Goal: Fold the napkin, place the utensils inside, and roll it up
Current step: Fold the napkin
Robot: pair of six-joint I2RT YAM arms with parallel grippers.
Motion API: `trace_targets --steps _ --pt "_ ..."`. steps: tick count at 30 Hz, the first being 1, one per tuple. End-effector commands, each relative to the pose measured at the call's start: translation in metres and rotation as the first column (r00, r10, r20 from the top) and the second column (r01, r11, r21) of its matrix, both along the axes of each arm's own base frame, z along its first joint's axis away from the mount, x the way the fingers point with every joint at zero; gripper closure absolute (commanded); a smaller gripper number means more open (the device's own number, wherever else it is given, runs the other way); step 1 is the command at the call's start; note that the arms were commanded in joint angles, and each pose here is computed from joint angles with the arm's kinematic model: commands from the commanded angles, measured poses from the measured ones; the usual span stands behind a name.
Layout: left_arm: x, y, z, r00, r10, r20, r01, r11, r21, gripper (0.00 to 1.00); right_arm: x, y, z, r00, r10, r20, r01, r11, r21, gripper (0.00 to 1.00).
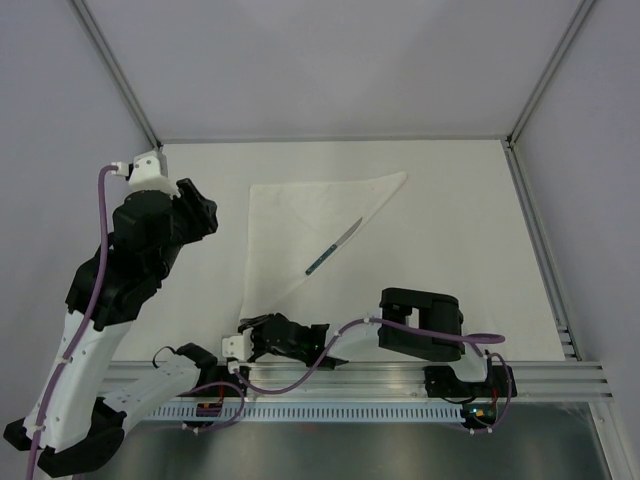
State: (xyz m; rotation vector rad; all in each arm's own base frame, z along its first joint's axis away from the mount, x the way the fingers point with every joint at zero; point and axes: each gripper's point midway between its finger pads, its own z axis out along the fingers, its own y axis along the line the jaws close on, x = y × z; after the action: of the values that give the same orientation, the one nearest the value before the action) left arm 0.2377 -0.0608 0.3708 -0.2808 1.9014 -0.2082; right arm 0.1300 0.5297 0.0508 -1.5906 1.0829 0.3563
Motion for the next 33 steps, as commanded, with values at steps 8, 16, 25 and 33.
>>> trace_targets --steps 8,16,25,33 --pt "0.001 -0.004 0.004 1.000 -0.007 0.022 0.008 0.999 -0.034 0.43 -0.025 0.007 0.011 0.991 0.124 -0.053 -0.123 0.992 0.036 0.50" --pt "-0.004 -0.001 0.005 1.000 -0.006 0.031 0.007 0.999 -0.032 0.43 -0.024 0.023 0.003 0.991 0.134 -0.027 -0.133 0.991 0.031 0.49" --pt "-0.007 0.002 -0.002 1.000 -0.002 0.022 0.003 1.000 -0.029 0.43 -0.022 0.030 -0.012 0.992 0.128 -0.019 -0.128 0.992 0.018 0.49" --pt "-0.008 0.002 -0.003 1.000 -0.006 0.023 0.006 1.000 -0.029 0.43 -0.019 0.027 -0.021 0.993 0.117 -0.014 -0.117 0.993 0.011 0.62"
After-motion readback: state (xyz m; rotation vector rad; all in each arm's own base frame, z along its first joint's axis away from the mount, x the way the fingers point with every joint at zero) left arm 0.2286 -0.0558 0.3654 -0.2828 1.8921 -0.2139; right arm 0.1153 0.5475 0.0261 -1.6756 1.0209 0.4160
